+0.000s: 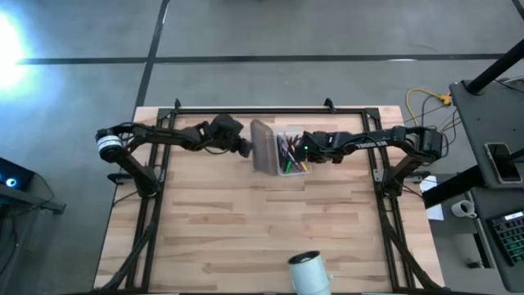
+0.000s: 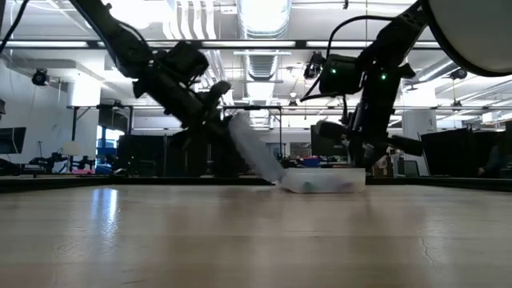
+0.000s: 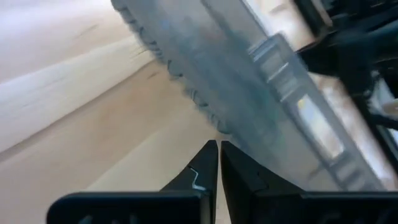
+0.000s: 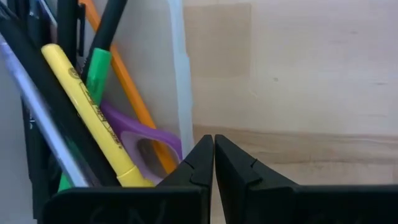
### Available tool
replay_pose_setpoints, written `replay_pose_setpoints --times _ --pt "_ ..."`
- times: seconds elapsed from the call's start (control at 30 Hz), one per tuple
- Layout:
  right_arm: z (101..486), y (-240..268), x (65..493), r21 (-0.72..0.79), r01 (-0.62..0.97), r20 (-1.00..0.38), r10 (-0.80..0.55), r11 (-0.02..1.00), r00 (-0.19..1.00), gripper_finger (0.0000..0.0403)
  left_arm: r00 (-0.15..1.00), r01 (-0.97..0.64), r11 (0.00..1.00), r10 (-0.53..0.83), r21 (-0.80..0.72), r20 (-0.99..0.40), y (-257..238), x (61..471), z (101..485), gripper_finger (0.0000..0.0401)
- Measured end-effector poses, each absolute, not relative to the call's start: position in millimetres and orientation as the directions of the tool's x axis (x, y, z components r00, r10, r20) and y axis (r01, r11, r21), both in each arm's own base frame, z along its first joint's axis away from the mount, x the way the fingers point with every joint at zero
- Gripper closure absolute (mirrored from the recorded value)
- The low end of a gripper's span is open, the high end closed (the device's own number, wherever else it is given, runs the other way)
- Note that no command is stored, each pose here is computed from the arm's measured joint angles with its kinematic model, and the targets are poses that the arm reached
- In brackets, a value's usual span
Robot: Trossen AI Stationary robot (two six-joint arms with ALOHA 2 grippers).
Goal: Pick & place school supplies into a supply box
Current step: Close the gray supply box
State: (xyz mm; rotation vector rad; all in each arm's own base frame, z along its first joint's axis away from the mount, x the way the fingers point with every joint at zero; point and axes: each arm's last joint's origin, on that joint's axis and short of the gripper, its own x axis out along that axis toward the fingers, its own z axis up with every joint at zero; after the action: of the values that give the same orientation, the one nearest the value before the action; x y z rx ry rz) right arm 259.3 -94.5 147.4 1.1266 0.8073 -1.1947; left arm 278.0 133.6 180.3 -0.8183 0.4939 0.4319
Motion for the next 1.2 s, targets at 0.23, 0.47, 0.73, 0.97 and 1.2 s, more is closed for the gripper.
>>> replay_pose_setpoints --times 0.23,0.47,0.73,0.97,1.2 --pt "144 -94 263 0.305 0.952 -0.919 -0.256 0.017 0.299 0.0394 0.851 -0.470 0.659 0.161 -0.587 -0.501 130 296 207 0.0397" --pt "153 -96 283 0.521 0.848 -0.804 -0.275 0.099 0.527 0.0394 0.848 -0.469 0.671 0.161 -0.575 -0.505 130 297 209 0.0397" --pt "149 -91 278 0.457 0.884 -0.846 -0.257 0.100 0.467 0.0394 0.806 -0.515 0.646 0.140 -0.564 -0.576 125 291 183 0.0397" --pt "154 -83 275 0.412 0.905 -0.846 -0.325 0.106 0.423 0.0394 0.814 -0.506 0.645 0.138 -0.573 -0.564 121 290 185 0.0397" --pt "158 -91 277 0.429 0.901 -0.835 -0.350 0.067 0.424 0.0394 0.862 -0.451 0.674 0.157 -0.586 -0.482 125 301 205 0.0397"
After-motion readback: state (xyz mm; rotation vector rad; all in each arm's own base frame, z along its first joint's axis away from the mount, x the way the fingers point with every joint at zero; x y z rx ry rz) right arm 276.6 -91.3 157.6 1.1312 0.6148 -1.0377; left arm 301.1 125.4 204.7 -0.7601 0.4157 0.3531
